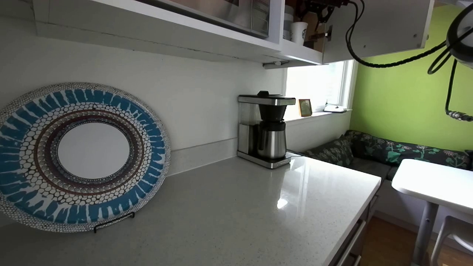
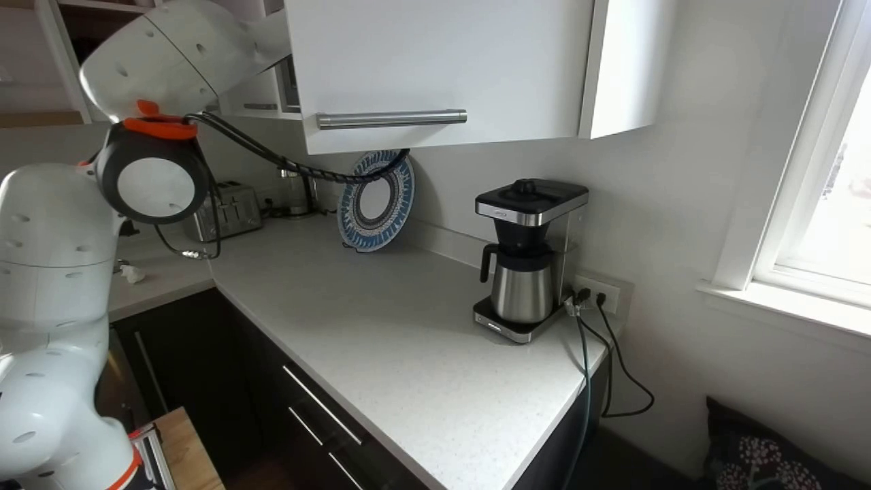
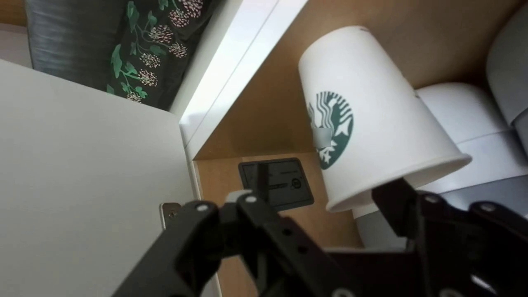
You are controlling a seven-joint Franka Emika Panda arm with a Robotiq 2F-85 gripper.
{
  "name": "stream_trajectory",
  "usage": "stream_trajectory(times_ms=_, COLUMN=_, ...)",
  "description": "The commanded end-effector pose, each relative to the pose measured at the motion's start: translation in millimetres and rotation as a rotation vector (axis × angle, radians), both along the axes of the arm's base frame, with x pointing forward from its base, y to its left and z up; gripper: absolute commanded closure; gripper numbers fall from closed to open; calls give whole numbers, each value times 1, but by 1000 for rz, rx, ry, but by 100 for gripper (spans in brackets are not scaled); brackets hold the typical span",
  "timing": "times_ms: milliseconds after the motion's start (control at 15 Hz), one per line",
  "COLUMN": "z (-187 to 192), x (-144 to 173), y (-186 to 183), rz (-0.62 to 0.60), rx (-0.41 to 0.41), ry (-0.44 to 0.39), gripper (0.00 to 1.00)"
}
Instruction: Shift the cup from the cabinet on the right to the counter
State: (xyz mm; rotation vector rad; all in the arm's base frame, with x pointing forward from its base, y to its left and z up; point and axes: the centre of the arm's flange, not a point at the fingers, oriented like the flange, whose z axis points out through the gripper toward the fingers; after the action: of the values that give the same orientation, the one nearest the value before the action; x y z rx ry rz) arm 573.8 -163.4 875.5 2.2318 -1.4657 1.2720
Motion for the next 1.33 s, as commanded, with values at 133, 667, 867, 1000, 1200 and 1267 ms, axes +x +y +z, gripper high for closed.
stream_trajectory(times_ms=133, z=16, x=10, y=-2, rz=-4, rx=14, ry=58, gripper=79)
stream_trajectory(times_ms=667, z=19, x=0, y=-5, rz=-22, rx=44, ry=69, gripper=100)
stream_trajectory(times_ms=867, z=24, x=-7, y=-7, rz=-25, rx=51, ry=51, gripper=99)
stream_trajectory(times_ms=1000, z=30, x=-15, y=-7, rz=-23, rx=54, ry=35, gripper=99)
stream_trajectory(times_ms=1200, z=40, x=-32, y=-6, rz=-19, rx=67, ry=16, gripper=99)
stream_trajectory(times_ms=1267, z=43, x=-39, y=-7, rz=-19, rx=65, ry=9, gripper=99)
